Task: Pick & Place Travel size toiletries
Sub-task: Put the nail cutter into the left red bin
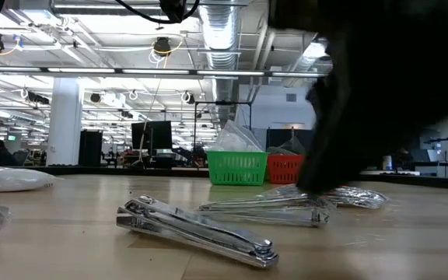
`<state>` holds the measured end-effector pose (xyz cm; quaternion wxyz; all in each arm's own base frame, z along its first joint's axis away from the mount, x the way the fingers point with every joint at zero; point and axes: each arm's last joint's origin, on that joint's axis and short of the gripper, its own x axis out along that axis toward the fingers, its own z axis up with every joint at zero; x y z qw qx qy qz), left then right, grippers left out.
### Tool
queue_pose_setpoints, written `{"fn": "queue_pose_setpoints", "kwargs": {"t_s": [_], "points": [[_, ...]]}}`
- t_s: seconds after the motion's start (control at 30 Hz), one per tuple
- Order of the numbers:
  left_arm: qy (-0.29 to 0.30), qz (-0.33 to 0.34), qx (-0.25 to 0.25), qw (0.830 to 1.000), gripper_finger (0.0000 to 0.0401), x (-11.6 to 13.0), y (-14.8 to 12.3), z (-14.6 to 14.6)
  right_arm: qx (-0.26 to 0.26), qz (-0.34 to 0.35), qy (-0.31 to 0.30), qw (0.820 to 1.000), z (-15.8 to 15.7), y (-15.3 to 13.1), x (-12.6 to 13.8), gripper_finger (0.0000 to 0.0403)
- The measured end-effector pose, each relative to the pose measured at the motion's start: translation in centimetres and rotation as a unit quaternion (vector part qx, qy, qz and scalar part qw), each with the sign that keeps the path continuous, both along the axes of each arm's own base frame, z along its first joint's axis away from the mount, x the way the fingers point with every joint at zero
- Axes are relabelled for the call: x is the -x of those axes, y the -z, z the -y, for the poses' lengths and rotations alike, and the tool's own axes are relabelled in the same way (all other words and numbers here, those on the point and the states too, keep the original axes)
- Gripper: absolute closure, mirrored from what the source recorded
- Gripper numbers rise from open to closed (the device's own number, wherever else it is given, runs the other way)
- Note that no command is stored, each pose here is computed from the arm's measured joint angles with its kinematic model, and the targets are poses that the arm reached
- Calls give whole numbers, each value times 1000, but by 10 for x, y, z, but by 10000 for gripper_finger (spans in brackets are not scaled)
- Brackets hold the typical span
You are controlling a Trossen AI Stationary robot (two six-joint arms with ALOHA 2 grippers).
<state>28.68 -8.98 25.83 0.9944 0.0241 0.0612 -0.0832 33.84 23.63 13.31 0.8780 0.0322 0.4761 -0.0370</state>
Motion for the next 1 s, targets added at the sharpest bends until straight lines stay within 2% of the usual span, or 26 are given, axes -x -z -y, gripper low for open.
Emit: {"fn": "queue_pose_setpoints", "kwargs": {"t_s": [0.17,0.4,0.57,0.73,1.0], "points": [[1,0,0,1000,287,0,0,0,1,-10,2,1000,0,18,-6,275],[0,0,0,1000,287,0,0,0,-9,-14,6,1000,3,19,-9,281],[0,0,0,1000,287,0,0,0,-9,-17,8,1000,4,19,-8,306],[0,0,0,1000,287,0,0,0,-9,-18,8,1000,4,20,-8,359],[0,0,0,1000,287,0,0,0,-16,-20,7,1000,4,17,-8,360]]}}
